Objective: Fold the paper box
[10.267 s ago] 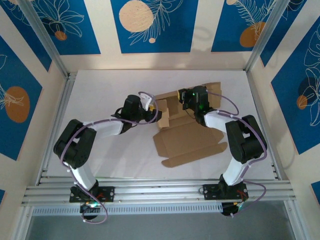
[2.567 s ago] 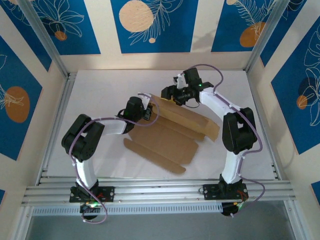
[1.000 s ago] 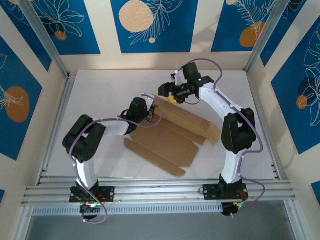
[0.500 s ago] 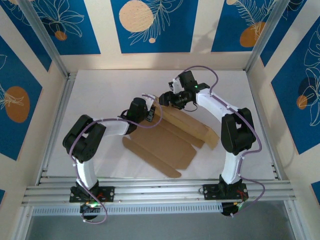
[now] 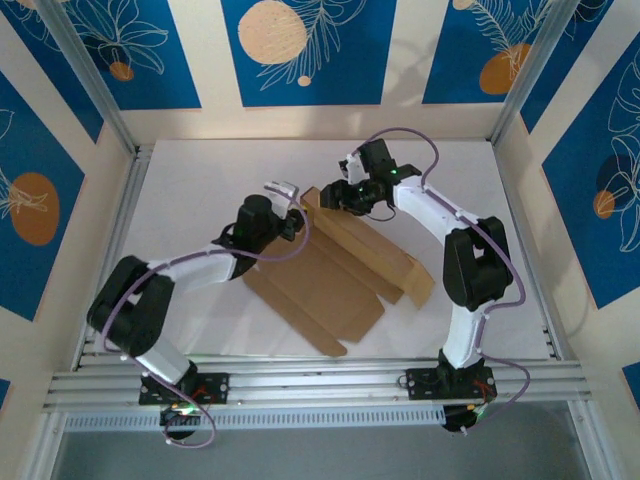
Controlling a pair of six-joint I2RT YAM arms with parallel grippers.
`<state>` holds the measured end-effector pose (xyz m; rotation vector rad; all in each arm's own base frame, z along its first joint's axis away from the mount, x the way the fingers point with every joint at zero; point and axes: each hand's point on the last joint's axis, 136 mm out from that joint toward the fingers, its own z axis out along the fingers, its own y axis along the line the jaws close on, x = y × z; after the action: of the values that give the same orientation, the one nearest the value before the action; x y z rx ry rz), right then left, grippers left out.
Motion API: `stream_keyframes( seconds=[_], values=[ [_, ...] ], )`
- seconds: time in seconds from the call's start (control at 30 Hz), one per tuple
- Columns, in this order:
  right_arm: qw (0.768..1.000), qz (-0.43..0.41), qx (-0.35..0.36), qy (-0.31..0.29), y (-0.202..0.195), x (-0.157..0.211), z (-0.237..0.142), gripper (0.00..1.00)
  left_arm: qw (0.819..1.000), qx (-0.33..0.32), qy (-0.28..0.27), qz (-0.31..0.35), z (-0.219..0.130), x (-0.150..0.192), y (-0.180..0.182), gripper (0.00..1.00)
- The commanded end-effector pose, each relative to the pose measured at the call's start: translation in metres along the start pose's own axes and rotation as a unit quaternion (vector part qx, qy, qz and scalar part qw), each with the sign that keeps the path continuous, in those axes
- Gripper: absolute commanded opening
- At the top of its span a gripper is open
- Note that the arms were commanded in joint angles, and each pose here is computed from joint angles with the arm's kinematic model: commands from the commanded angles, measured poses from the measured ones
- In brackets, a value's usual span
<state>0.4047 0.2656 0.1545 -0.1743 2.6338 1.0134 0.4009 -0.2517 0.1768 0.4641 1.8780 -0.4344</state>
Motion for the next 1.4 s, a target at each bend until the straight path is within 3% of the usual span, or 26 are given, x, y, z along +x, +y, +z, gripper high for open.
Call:
stream_keyframes(
  seconds=[0.0, 0.2, 0.4, 0.53, 0.77, 0.9, 1.07, 1.13, 1.23, 1.37],
  values=[
    [0.999, 0.020, 0.008, 0.036, -0.019, 0.017, 0.011, 0.57, 0.997, 0.010, -0.032, -0.065, -0.014, -0.021, 0.016, 0.41],
    [0.999, 0.016, -0.017, 0.037, -0.011, 0.017, 0.012, 0.57, 0.983, 0.080, -0.039, -0.161, 0.007, -0.057, 0.020, 0.50],
    [0.999, 0.018, -0.027, 0.044, -0.008, 0.020, 0.013, 0.56, 0.970, 0.144, -0.018, -0.194, 0.042, -0.065, 0.005, 0.48],
    [0.999, 0.022, -0.017, 0.041, -0.012, 0.018, 0.011, 0.56, 0.965, 0.153, -0.006, -0.214, 0.053, -0.052, 0.004, 0.39],
    [0.999, 0.017, -0.015, 0.025, -0.008, 0.007, 0.001, 0.57, 0.959, 0.159, 0.016, -0.235, 0.056, -0.020, -0.003, 0.38],
    [0.999, 0.021, -0.008, 0.031, -0.009, 0.004, 0.003, 0.57, 0.961, 0.150, 0.028, -0.229, 0.054, -0.010, -0.006, 0.37],
    [0.999, 0.013, 0.029, 0.007, -0.009, -0.008, -0.011, 0.63, 0.977, 0.078, 0.055, -0.192, 0.051, 0.009, 0.010, 0.33],
    [0.999, 0.003, 0.040, -0.016, -0.002, -0.015, -0.027, 0.66, 0.981, 0.058, 0.046, -0.180, 0.046, 0.004, 0.016, 0.34],
    [0.993, 0.007, 0.093, -0.065, 0.000, -0.026, -0.060, 0.67, 0.987, 0.025, 0.025, -0.158, 0.039, -0.018, 0.028, 0.44],
    [0.983, 0.006, 0.134, -0.126, -0.002, -0.020, -0.098, 0.65, 0.989, -0.004, 0.013, -0.145, 0.032, -0.049, 0.036, 0.50]
  ],
)
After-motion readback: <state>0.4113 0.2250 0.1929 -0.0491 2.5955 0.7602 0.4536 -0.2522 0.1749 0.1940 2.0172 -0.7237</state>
